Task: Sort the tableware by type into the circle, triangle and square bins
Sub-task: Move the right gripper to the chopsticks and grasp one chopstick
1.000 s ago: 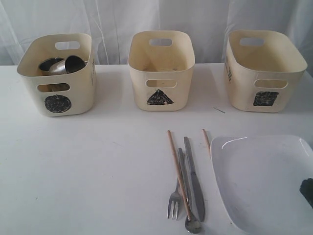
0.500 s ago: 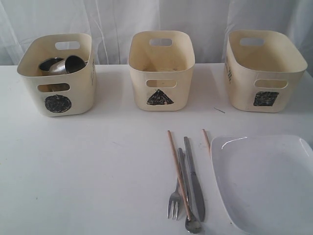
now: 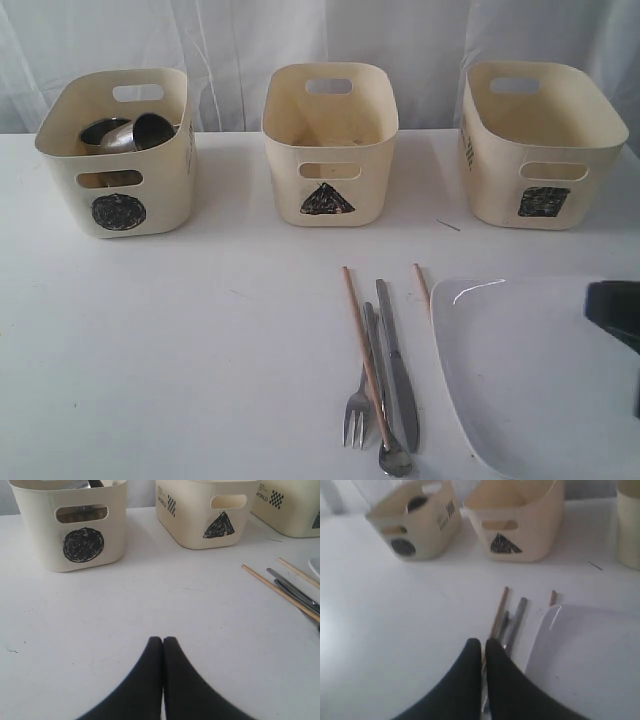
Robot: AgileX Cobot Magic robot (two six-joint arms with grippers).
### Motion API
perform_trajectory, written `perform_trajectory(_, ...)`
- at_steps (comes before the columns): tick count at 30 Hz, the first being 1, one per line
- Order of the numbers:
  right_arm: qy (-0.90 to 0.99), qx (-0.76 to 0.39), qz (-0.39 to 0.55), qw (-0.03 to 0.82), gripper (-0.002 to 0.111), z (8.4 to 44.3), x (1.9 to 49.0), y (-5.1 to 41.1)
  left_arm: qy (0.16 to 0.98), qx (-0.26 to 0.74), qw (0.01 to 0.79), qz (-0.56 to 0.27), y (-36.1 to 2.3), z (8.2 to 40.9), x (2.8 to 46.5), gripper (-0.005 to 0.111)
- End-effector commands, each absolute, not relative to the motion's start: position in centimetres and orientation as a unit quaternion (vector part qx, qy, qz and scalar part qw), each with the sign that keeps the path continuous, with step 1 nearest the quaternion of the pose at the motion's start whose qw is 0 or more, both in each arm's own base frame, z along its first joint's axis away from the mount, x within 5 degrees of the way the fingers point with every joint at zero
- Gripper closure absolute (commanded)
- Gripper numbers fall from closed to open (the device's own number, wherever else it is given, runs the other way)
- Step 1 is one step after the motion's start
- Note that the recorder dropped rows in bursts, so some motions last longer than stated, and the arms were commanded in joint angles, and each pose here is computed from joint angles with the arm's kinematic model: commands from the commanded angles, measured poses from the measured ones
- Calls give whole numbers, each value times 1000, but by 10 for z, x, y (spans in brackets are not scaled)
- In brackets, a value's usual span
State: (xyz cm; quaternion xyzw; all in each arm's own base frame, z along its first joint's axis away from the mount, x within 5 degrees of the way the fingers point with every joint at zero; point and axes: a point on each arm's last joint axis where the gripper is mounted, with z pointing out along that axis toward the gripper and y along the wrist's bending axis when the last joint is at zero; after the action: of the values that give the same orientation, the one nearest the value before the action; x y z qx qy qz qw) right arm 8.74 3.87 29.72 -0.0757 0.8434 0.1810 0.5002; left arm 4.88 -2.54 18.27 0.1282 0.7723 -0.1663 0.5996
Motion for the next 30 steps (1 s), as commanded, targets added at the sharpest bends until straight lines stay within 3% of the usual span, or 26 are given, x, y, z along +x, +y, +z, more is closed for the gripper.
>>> perform_trajectory(1, 892, -161, 115, 406, 86, 309, 150, 57, 774, 127, 597, -167, -25, 180, 49, 107)
perform_trajectory(5, 918, -190, 112, 329, 62, 301, 219, 92, 774, 127, 597, -167, -25, 180, 49, 107)
perform_trajectory(7, 922, -208, 114, 305, 55, 294, 249, 115, 774, 127, 597, -167, -25, 180, 49, 107)
perform_trajectory(13, 948, -186, 122, 228, 55, 229, 338, 194, 774, 127, 597, -167, -25, 180, 49, 107)
perform_trajectory(20, 961, -154, 20, 229, 55, 187, 379, 194, 774, 127, 597, -167, -25, 180, 49, 107)
perform_trajectory(30, 973, -134, 5, 186, 55, 153, 384, 191, 774, 127, 597, -167, -25, 180, 49, 107)
